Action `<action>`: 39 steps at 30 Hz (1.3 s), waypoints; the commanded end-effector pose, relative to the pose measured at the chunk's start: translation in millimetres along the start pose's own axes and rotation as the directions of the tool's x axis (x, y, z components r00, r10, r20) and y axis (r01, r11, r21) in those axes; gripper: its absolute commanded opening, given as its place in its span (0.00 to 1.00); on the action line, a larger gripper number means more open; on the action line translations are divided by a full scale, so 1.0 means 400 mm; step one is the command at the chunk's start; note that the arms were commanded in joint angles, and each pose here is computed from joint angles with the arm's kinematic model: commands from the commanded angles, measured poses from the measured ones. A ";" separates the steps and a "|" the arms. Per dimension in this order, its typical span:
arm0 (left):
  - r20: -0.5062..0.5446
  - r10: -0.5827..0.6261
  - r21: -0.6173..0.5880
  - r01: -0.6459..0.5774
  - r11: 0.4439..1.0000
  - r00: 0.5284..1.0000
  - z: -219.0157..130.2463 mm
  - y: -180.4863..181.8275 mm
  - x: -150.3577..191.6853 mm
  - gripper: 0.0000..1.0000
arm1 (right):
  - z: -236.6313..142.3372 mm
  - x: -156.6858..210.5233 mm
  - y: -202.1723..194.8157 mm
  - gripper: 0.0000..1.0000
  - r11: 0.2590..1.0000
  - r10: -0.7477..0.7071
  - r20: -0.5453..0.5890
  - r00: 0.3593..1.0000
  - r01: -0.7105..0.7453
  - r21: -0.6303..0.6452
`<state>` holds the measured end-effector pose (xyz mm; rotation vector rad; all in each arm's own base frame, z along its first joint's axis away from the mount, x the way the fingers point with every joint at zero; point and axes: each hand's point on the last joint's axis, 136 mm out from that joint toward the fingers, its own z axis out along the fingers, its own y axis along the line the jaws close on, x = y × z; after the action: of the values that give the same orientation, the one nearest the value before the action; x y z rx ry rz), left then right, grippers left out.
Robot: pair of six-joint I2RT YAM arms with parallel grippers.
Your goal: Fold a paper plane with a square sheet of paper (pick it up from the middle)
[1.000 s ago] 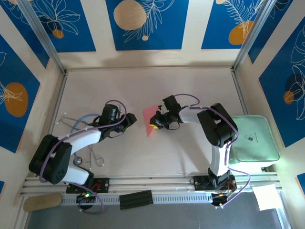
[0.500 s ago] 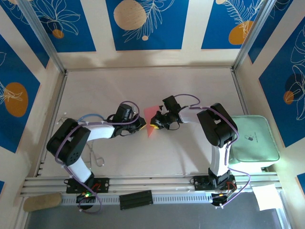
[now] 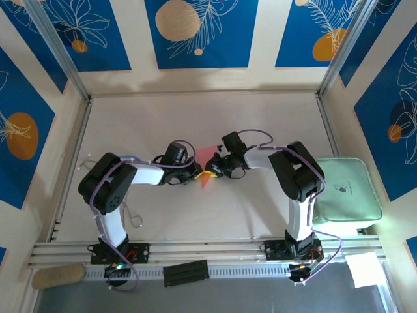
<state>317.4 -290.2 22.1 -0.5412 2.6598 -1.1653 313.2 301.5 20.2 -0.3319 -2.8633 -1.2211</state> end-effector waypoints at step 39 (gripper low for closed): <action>-0.035 0.322 -0.144 -0.324 0.935 0.946 -0.055 -0.062 -0.028 0.12 | -0.111 -0.072 -0.026 0.06 0.998 0.058 0.075 0.995 -0.055 -0.042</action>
<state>322.7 -288.3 26.5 -0.2408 2.7886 -0.9429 337.7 262.8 31.3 -0.4155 -2.8206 -1.3005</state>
